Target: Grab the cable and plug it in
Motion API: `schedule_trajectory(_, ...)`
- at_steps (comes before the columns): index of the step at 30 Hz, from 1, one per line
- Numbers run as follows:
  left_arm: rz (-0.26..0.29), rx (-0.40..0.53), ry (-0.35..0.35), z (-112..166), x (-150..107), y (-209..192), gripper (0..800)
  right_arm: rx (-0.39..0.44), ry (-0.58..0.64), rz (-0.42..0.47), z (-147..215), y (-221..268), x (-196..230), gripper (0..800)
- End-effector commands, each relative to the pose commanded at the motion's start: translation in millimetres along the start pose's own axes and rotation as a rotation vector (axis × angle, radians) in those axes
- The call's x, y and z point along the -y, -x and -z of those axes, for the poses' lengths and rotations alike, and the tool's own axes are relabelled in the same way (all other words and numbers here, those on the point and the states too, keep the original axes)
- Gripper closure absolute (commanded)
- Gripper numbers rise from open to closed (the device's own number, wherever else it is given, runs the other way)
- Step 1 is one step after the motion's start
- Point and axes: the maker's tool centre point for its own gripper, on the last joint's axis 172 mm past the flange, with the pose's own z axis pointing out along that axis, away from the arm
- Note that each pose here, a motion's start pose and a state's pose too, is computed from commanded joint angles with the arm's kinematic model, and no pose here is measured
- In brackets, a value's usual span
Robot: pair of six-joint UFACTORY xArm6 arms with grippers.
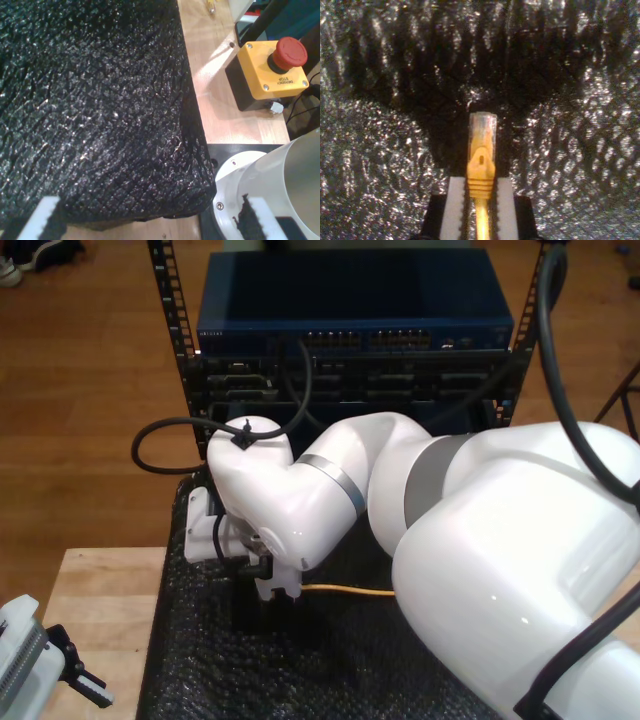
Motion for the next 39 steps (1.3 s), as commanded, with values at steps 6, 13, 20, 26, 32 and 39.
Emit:
schedule_trajectory(6,0.000,-0.010,0.008,0,-2,-3,0,-0.017,0.006,0.073,13,0,0,793)
schedule_trajectory(13,-0.015,-0.027,0.005,-1,3,-13,0,-0.038,-0.023,0.114,20,6,2,794)
schedule_trajectory(20,-0.027,-0.004,0.067,-15,16,-42,0,-0.165,-0.092,0.063,47,16,-5,794)
schedule_trajectory(26,-0.028,-0.007,0.123,-36,34,-79,0,-0.178,-0.101,0.055,50,22,-7,794)
schedule_trajectory(32,-0.059,-0.051,0.079,-37,67,-108,0,-0.178,-0.108,0.034,59,36,-9,794)
schedule_trajectory(39,-0.020,-0.141,0.035,-20,106,-134,0,-0.234,-0.103,0.002,84,45,-16,794)
